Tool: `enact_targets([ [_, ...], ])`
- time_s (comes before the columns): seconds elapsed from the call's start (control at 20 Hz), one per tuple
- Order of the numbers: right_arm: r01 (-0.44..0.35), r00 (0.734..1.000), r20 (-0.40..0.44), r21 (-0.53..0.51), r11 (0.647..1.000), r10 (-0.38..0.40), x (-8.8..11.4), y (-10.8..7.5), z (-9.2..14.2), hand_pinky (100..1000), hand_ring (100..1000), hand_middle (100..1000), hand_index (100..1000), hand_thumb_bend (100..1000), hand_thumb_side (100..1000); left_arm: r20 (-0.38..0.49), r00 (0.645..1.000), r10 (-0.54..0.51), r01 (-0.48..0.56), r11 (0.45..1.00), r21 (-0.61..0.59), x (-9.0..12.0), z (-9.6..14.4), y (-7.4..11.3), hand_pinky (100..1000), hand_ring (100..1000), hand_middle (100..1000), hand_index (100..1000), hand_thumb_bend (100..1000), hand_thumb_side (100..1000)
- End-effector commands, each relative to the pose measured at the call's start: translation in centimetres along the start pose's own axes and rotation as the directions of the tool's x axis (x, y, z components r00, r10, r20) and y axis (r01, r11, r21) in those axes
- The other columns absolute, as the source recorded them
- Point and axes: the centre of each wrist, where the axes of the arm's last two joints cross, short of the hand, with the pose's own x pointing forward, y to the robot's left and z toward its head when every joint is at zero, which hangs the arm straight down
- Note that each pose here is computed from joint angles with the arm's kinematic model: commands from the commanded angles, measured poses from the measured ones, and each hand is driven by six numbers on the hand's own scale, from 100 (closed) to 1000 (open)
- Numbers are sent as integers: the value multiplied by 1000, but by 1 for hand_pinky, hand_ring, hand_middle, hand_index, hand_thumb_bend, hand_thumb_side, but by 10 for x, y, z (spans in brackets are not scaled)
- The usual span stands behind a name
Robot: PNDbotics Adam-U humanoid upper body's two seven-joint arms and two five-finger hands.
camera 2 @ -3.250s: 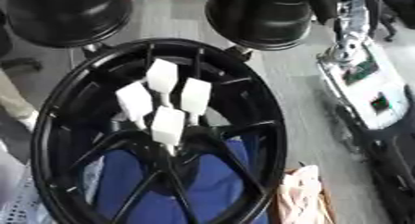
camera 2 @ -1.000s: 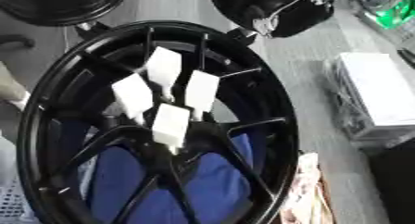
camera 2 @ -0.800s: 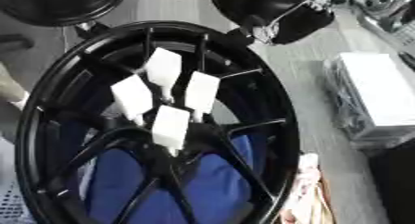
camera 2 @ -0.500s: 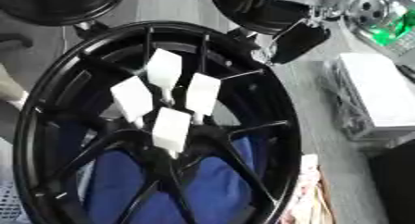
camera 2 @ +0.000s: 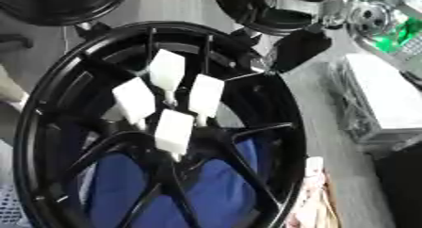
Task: Pull the pin out of the wheel hub.
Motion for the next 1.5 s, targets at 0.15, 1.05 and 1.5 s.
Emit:
enact_targets([
  [0.15,57,998,-18,-24,998,-57,-2,-7,6,836,809,740,841,180,545,22,1000,-21,21,1000,-18,8,-2,3,922,738,700,757,100,708],
  [1.05,163,984,76,1,987,-163,20,-10,-6,809,789,726,820,145,532,-19,1000,-16,15,999,-29,4,4,4,923,740,701,757,100,704],
  [1.5,234,971,57,5,972,-234,42,2,-20,796,779,713,808,156,519,-45,999,-17,16,1000,-24,0,10,5,924,741,700,757,100,706],
])
